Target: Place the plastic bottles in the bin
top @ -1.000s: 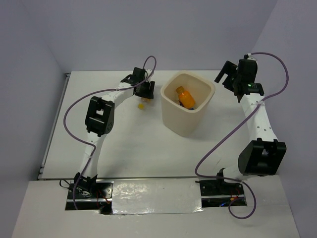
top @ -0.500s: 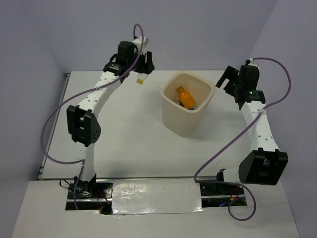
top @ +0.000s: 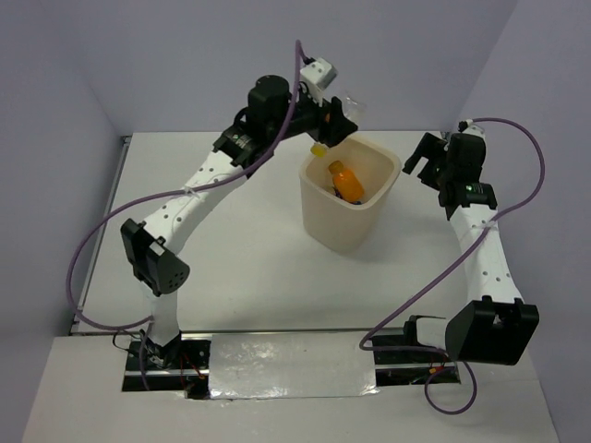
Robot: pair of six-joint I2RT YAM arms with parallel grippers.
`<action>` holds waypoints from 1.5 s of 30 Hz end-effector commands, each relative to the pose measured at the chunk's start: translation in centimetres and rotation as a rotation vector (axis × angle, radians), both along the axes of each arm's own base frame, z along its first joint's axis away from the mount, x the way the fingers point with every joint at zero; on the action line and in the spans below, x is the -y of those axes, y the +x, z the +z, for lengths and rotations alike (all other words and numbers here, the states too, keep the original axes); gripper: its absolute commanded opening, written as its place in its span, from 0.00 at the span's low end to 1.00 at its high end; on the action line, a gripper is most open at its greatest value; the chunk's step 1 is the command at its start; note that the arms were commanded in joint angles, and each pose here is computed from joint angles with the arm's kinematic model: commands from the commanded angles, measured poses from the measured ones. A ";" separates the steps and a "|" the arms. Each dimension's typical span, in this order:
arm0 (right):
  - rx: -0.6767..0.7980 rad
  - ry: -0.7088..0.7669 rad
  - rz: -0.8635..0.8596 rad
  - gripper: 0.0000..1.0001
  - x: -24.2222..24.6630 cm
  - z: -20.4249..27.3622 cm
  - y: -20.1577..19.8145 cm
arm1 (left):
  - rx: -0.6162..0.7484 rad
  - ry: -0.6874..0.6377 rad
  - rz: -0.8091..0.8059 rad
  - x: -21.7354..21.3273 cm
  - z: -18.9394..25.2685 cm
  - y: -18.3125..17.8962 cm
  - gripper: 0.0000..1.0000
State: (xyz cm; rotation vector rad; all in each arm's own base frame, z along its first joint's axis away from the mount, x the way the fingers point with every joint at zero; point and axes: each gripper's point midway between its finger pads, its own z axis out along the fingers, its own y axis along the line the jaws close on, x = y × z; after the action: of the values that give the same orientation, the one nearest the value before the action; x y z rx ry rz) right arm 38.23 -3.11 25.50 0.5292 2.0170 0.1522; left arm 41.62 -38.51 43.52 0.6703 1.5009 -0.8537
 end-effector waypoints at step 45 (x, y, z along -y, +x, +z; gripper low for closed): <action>0.293 -0.037 -0.304 1.00 4.2 0.6 -7.3 | -0.468 0.006 1.171 -34.6 -21.9 -7.1 0.99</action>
State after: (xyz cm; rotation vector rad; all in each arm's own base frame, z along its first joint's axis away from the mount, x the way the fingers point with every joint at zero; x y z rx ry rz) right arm 30.95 -6.92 24.30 0.7243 1.7478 -0.0111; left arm 33.72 -4.84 18.60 -0.3894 2.0817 -0.0599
